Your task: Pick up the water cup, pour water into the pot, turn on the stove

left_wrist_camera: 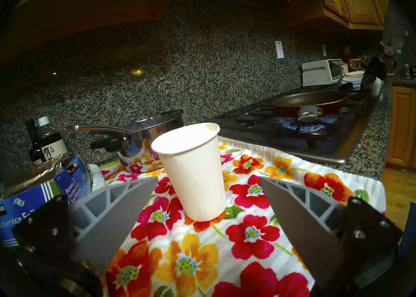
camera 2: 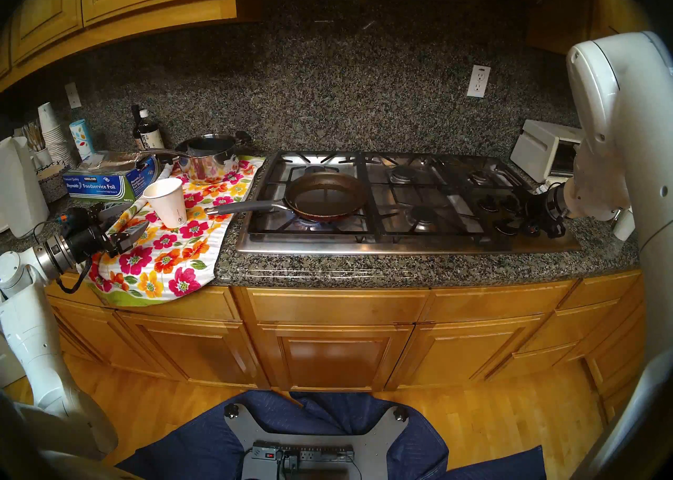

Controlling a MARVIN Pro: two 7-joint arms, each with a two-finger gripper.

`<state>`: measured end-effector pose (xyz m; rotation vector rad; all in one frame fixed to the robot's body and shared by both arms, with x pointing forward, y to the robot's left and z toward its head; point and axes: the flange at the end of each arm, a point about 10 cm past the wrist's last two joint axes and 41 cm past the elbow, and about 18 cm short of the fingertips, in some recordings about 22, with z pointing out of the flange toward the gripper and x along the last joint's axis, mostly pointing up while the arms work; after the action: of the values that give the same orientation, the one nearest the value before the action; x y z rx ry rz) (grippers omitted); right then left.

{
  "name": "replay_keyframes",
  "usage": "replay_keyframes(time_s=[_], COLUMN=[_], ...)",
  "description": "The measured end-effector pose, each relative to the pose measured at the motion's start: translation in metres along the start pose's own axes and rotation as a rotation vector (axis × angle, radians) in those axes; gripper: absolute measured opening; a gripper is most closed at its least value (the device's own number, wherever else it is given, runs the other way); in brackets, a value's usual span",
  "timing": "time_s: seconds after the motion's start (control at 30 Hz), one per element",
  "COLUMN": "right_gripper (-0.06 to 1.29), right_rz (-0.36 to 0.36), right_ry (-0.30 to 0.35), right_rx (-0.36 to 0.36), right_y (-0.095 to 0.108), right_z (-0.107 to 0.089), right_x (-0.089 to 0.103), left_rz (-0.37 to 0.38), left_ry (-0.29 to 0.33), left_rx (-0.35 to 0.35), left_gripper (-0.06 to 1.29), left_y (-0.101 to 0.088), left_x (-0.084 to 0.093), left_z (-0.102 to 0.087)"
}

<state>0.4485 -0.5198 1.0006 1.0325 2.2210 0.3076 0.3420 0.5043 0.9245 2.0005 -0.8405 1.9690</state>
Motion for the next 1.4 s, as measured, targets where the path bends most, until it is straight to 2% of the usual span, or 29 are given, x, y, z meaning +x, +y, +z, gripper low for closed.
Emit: replay_keyframes(time_s=[0.1, 0.17, 0.2, 0.23, 0.27, 0.3, 0.33, 0.4, 0.5, 0.87, 1.17, 1.4], right_gripper=[-0.02, 0.14, 0.28, 0.35, 0.66, 0.76, 0.99, 1.17, 1.21, 1.21, 1.21, 1.21], right_rz=[0.003, 0.016, 0.023, 0.025, 0.036, 0.041, 0.048, 0.065, 0.082, 0.157, 0.257, 0.341], right_ry=[0.003, 0.002, -0.002, -0.003, -0.003, -0.003, -0.003, 0.000, 0.001, 0.010, 0.055, 0.083], right_rx=[0.001, 0.014, 0.016, 0.015, 0.016, 0.017, 0.019, 0.025, 0.036, 0.082, 0.026, -0.053], right_y=[0.000, 0.001, 0.004, 0.006, 0.011, 0.014, 0.017, 0.024, 0.030, 0.047, 0.069, 0.079], right_z=[0.000, 0.000, -0.001, -0.001, -0.003, -0.005, -0.007, -0.012, -0.019, -0.055, -0.081, -0.089], right_x=[-0.001, -0.002, -0.005, -0.006, -0.010, -0.012, -0.014, -0.020, -0.027, -0.058, -0.073, -0.078], left_rz=[0.000, 0.000, 0.000, 0.000, 0.000, 0.000, 0.000, 0.000, 0.000, 0.000, -0.001, -0.001], left_ry=[0.000, 0.000, 0.000, 0.000, -0.001, -0.001, -0.001, -0.001, -0.001, -0.002, -0.003, -0.004], left_rx=[0.000, 0.000, 0.000, 0.000, 0.000, 0.000, 0.000, 0.000, 0.000, -0.001, -0.001, -0.002], left_gripper=[1.21, 1.21, 1.21, 1.21, 1.21, 1.21, 1.21, 1.21, 1.21, 1.21, 1.21, 1.21], left_y=[0.000, 0.000, 0.000, 0.000, 0.000, 0.000, 0.000, 0.000, 0.000, 0.000, 0.000, 0.000], left_x=[0.000, 0.000, 0.000, 0.000, 0.000, 0.000, 0.000, 0.000, 0.000, 0.000, -0.001, -0.001], left_z=[0.000, 0.000, 0.000, 0.000, 0.000, 0.000, 0.000, 0.000, 0.000, 0.000, 0.000, 0.000])
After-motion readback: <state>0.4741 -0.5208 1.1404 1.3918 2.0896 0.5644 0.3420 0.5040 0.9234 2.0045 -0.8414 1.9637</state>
